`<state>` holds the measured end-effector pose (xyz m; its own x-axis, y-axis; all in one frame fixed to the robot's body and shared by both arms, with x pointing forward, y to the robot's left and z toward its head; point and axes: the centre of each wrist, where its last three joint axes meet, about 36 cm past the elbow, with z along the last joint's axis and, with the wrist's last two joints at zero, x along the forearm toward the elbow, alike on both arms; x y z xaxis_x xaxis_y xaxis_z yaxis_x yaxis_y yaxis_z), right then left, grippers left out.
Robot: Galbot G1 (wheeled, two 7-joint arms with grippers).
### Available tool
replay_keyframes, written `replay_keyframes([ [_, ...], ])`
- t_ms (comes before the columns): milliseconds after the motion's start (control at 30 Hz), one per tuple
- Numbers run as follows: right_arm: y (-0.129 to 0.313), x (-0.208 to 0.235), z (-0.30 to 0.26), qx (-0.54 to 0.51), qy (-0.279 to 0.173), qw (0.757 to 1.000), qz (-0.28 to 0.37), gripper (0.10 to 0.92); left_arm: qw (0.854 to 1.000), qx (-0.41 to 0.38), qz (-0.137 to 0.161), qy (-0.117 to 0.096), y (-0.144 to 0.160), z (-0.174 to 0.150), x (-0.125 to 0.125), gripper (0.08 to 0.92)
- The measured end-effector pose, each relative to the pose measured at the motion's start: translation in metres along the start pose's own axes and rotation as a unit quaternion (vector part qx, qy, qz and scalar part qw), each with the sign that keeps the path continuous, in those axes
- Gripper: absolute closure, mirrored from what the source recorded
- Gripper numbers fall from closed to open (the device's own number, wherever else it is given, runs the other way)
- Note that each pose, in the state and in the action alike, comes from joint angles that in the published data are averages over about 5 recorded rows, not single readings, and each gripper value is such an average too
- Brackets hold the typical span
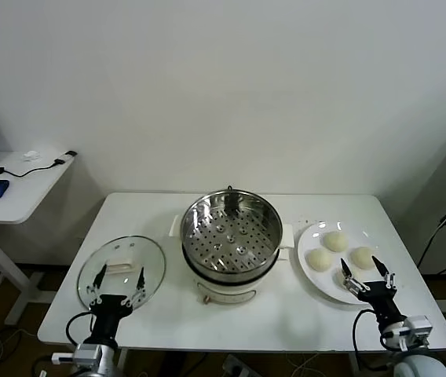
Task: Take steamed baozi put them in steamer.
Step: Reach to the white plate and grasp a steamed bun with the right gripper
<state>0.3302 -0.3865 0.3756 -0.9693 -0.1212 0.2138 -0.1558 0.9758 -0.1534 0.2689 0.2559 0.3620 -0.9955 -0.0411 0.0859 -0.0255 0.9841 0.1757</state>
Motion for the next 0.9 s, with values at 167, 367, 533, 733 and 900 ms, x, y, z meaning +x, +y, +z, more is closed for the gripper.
replay_keyframes([
  [167,-0.028,-0.012,-0.018,0.067,0.037,0.996,-0.049,0.2,1.0,0.001,0.001,0.0,-0.002,0.0,0.001,0.177],
  [367,-0.08,-0.044,-0.052,0.191,0.095,0.966,-0.147,0.2,1.0,0.003,0.006,0.002,-0.004,-0.001,0.006,0.177],
  [533,-0.113,-0.088,-0.085,0.287,0.137,0.92,-0.229,0.2,1.0,0.004,0.009,0.004,-0.005,0.0,0.011,0.177],
  [733,-0.134,-0.149,-0.124,0.378,0.187,0.852,-0.31,0.2,1.0,0.005,0.012,0.006,-0.005,-0.001,0.014,0.177],
  [900,-0.146,-0.195,-0.145,0.431,0.236,0.797,-0.351,0.2,1.0,0.009,0.013,0.01,-0.007,0.0,0.016,0.177],
])
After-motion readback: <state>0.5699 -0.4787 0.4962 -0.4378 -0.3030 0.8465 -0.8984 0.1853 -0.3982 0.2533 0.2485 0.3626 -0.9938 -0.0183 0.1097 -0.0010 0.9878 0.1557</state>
